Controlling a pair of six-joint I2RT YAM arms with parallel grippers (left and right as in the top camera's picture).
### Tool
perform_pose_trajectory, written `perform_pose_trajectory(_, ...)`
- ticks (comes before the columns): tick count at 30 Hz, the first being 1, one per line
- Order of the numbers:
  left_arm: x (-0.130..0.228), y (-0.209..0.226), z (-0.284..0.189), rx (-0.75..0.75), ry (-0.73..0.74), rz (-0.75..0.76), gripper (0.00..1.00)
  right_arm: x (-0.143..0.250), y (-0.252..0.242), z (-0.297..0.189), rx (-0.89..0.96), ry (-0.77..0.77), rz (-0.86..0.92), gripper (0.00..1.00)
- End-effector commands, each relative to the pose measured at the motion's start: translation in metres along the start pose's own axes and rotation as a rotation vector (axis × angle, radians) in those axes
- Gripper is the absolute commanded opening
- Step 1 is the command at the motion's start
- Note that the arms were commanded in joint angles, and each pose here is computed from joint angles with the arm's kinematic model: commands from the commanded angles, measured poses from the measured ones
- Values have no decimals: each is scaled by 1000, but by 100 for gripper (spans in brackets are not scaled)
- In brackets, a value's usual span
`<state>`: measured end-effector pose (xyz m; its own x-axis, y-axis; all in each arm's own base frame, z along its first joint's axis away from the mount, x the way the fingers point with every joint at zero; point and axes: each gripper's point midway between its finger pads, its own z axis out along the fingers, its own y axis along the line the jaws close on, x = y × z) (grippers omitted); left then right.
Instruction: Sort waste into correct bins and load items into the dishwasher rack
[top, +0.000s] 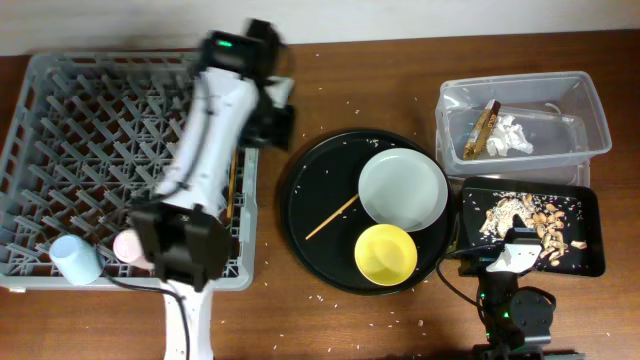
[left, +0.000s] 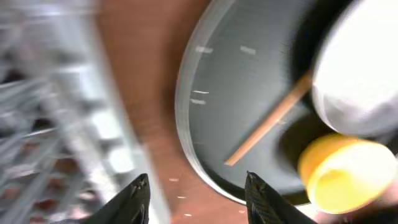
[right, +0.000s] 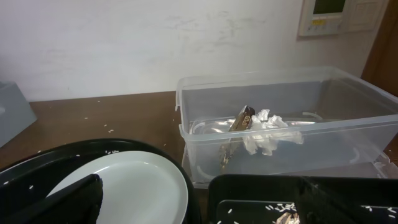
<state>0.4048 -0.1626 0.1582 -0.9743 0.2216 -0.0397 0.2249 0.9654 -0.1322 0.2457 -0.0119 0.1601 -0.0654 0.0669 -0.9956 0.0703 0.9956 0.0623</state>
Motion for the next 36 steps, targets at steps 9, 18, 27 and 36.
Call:
perform_pose_trajectory(9,89,-83,188,-79,163,452,25,4,-1,0,4,6,-7,98)
perform_pose_trajectory(18,36,-53,32,-80,-17,220,0,4,-1,0,4,6,-7,98)
perform_pose_trajectory(27,29,94,23,-134,-80,-147,0,4,-1,0,4,5,-7,98)
perform_pose_trajectory(36,27,18,-28,33,-171,-24,71,4,-1,0,4,5,-7,98)
